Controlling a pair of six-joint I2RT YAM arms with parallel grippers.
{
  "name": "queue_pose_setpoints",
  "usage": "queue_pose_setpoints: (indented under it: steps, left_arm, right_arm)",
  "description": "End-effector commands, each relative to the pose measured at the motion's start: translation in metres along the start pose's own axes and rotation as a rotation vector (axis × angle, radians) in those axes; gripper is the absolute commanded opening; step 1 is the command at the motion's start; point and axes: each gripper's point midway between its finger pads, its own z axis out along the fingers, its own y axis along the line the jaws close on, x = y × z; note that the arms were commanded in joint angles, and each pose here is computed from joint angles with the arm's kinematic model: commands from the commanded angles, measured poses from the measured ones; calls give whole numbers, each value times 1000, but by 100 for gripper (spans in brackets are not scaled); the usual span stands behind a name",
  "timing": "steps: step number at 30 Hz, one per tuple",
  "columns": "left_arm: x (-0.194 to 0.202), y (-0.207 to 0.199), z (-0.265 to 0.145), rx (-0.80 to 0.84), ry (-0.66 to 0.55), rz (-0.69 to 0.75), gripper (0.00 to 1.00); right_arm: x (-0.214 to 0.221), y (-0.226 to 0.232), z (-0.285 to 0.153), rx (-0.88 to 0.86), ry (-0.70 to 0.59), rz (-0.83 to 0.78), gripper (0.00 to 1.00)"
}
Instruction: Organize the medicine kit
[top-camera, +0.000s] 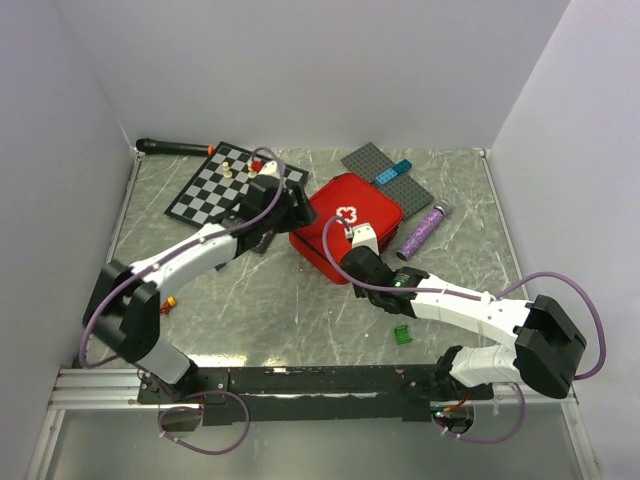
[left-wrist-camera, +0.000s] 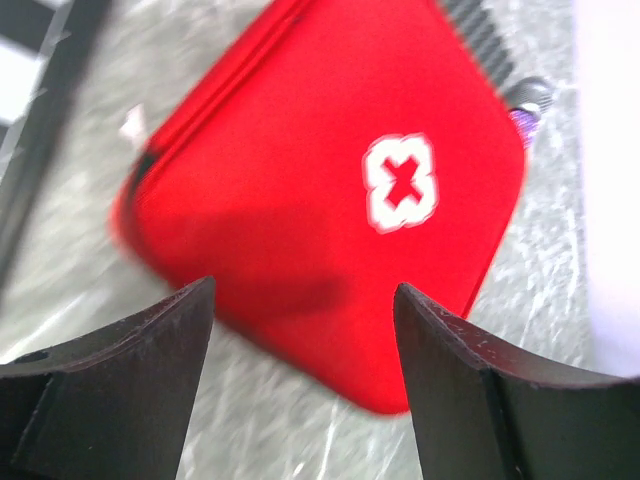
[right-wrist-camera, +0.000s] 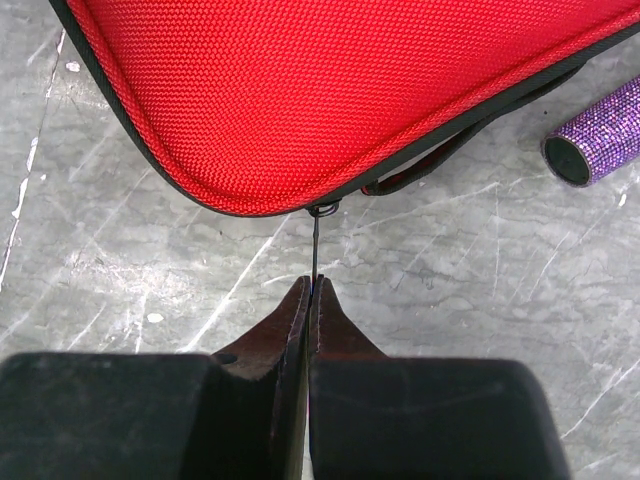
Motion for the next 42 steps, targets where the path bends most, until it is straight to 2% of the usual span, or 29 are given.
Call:
queue_pose_setpoints:
  steps: [1, 6, 10, 14, 20, 25, 29, 35, 37, 42]
  left_arm:
    - [-8, -30, 29, 86, -28, 14, 76]
    - [27, -9, 61, -1, 83, 28, 73]
    - [55, 18, 63, -64, 127, 33, 71]
    - [78, 51, 57, -177, 199, 67, 67]
    - [110, 105, 35, -342, 285, 134, 57]
    - [131, 136, 8, -398, 330, 124, 51]
    - [141, 147, -5, -396, 332, 127, 45]
    - [151, 160, -6, -447, 369, 152, 34]
    - [155, 164, -6, -457, 384, 161, 25]
    - [168, 172, -2, -470, 435, 171, 10]
  right_arm:
    - [-3, 6, -1, -14, -3, -11, 0]
    - [-3, 8, -1, -22, 5, -11, 0]
    - [-4, 10, -2, -33, 7, -8, 0]
    - [-3, 16, -1, -47, 12, -15, 0]
    - [-3, 29, -3, -64, 14, -41, 0]
    - [-1, 46, -8, -88, 18, -76, 0]
    - [6, 45, -5, -64, 37, -92, 0]
    - [3, 16, -1, 14, 29, -78, 0]
    - [0, -6, 3, 52, 29, -40, 0]
    - [-12, -78, 22, 156, 62, 223, 0]
